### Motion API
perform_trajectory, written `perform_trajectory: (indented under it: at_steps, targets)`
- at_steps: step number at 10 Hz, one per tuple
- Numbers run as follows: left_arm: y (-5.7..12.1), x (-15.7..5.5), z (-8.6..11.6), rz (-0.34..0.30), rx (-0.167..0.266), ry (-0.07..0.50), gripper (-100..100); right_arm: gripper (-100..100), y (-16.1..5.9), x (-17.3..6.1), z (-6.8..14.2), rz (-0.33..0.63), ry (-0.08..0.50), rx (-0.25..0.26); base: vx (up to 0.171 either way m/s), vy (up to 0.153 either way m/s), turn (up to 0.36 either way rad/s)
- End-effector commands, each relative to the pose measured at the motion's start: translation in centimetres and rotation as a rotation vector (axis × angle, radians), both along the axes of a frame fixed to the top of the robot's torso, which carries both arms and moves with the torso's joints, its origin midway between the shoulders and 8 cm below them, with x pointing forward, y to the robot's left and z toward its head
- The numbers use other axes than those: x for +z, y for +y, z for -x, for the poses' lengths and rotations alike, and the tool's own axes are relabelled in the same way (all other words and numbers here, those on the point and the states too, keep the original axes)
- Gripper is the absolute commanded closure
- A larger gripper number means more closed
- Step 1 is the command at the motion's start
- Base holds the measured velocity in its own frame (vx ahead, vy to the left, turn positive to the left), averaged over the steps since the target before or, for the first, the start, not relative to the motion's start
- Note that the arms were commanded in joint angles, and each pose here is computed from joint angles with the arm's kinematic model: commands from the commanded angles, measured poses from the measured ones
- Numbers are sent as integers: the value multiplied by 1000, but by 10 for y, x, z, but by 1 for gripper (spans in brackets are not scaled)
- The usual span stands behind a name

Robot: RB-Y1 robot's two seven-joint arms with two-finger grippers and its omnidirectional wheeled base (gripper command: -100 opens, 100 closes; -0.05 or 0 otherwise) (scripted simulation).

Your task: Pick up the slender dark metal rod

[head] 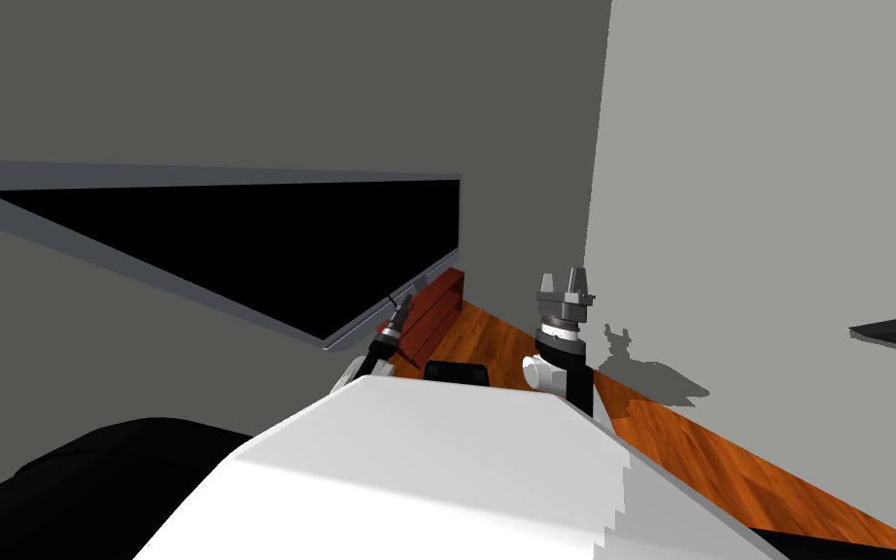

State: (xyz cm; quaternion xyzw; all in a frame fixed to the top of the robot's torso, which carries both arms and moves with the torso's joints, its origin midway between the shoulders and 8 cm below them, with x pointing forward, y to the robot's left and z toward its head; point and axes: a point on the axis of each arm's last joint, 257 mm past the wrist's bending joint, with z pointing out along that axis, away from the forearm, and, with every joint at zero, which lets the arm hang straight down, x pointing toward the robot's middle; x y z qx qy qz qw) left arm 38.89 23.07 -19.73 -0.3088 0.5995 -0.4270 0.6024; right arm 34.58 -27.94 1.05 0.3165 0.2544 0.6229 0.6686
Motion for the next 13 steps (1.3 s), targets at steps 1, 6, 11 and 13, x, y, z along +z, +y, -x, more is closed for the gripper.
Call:
perform_trajectory:
  at_steps: [1,6,11,13]
  targets:
    - [-2,-32,5,-45,-17,79,-100,0,0,0,0,0,0,0,-37,-2,-67]
    - [0,-107,28,-176,-61,262,-100,0,0,0,0,0,0,0,-34,-4,-53]
    - [34,-171,57,-383,-102,422,-100,0,0,0,0,0,0,0,-17,-2,-67]
    - [57,-185,63,-475,-110,460,-100,0,0,0,0,0,0,0,13,-1,-66]
